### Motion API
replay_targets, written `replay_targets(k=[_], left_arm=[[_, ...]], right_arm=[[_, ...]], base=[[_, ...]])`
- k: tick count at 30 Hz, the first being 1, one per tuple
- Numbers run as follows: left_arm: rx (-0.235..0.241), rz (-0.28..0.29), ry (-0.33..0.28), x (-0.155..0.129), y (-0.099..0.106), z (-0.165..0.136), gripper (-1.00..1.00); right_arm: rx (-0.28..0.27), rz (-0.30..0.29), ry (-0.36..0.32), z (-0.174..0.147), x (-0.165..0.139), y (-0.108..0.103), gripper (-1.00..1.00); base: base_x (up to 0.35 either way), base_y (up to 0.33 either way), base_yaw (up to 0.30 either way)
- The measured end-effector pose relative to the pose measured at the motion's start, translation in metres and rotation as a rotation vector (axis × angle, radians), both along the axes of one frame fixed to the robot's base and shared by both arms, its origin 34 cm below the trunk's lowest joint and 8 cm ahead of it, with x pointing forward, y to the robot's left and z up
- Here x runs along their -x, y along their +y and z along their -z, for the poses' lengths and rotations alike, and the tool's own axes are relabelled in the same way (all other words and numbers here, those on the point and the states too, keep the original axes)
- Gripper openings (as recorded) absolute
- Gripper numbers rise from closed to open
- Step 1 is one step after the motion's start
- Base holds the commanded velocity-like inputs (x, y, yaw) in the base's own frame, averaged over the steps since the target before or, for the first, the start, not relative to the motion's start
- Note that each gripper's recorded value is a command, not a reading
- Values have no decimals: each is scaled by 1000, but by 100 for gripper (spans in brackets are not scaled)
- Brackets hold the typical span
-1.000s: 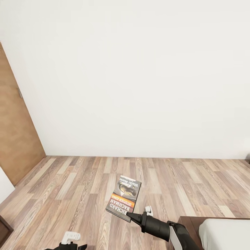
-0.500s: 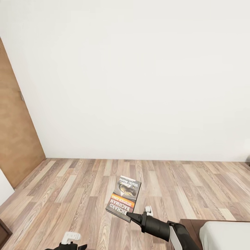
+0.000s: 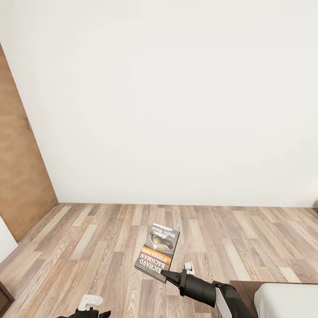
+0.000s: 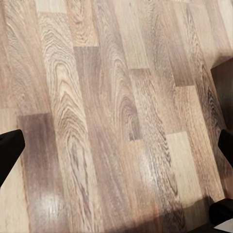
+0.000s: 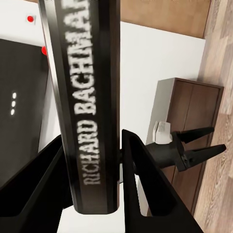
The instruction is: In the bedroom, move the book from the bed onto either nightstand, and place the two sandals side by side next to the bed.
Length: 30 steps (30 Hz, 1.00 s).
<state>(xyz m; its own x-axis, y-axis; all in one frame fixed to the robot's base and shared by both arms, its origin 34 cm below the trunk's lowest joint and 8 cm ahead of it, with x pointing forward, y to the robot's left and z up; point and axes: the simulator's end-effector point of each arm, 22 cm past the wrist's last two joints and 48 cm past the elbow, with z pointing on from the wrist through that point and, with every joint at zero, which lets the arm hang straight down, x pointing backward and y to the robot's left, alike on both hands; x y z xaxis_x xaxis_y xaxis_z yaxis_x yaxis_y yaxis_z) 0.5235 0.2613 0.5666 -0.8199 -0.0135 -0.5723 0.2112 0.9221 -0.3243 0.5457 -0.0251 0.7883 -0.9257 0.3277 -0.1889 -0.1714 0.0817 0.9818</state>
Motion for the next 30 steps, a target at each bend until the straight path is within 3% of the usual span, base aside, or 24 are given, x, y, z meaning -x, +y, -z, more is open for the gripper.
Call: replay_targets(k=[18,30], left_arm=[[7,3,0,0,-6,0,100],[7,2,-1,0,-6,0,100]], right_arm=[[4,1,-4,0,0,0,-100],[5,0,-5,0,0,0,-100]], base=[[6,5,0],[231,187,0]])
